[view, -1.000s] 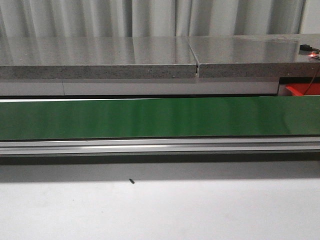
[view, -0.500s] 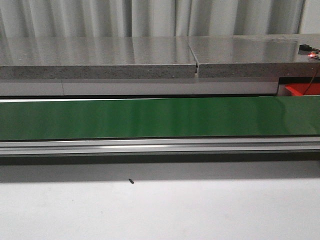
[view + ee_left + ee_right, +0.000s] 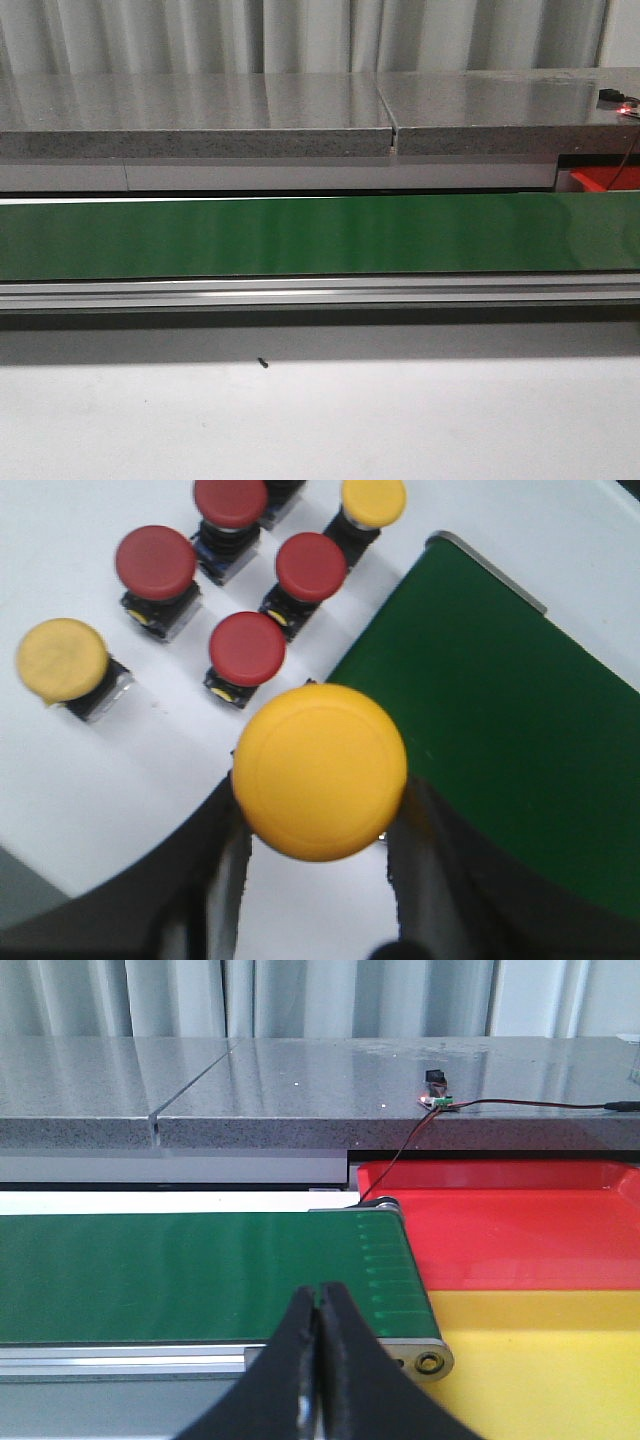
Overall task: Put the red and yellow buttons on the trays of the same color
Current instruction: 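Grasp a yellow button with the left gripper and lift it, then lower the yellow button onto the belt and open the left gripper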
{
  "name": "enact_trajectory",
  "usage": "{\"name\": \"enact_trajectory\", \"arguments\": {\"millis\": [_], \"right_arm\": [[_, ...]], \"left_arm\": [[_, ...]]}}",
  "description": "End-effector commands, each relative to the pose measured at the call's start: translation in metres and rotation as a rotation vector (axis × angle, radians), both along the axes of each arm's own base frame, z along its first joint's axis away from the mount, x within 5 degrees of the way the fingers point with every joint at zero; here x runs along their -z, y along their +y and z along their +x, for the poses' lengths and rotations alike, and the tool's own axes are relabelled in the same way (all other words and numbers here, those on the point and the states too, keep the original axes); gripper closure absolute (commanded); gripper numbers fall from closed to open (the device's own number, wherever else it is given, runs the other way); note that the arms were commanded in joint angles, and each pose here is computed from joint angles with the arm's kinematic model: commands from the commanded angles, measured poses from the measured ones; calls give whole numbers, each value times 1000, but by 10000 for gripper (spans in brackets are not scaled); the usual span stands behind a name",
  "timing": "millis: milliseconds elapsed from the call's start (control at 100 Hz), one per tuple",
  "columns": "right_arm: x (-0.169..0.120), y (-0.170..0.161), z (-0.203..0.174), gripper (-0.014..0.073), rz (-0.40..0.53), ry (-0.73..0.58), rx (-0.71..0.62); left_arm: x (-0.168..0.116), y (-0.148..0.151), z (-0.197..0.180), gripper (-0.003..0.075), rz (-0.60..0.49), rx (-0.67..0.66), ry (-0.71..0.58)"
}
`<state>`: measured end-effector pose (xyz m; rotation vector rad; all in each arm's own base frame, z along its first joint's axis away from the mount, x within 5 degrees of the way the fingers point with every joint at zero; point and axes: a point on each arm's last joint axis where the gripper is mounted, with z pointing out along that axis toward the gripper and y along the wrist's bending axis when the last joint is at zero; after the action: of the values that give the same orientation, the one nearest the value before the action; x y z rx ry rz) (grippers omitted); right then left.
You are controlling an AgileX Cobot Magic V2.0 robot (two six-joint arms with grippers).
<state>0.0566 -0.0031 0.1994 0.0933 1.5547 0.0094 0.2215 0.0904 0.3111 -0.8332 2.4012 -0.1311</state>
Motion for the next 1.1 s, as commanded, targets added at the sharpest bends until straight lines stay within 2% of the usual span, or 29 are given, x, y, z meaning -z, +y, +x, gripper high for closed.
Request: {"name": "enact_trajectory", "arguments": {"millis": [0, 410, 670, 760, 930, 1000, 1090], "right_arm": [[-13, 0, -3, 686, -20, -106, 3], [-13, 0, -3, 686, -20, -106, 3], [-13, 0, -3, 686, -20, -106, 3], [-13, 0, -3, 686, -20, -106, 3], [-13, 0, -3, 686, -20, -106, 3], [-13, 0, -3, 686, -20, -106, 3], [-13, 0, -3, 686, -20, -106, 3]], "left_arm": [[-16, -8, 15, 574, 28, 40, -100], [14, -24, 71, 574, 12, 161, -27], [30, -23, 80, 565, -9, 164, 30], [30, -23, 80, 482, -11, 166, 35], [29, -26, 81, 180, -32, 194, 23], [29, -27, 81, 132, -35, 199, 25], [28, -33, 81, 132, -43, 211, 21]]}}
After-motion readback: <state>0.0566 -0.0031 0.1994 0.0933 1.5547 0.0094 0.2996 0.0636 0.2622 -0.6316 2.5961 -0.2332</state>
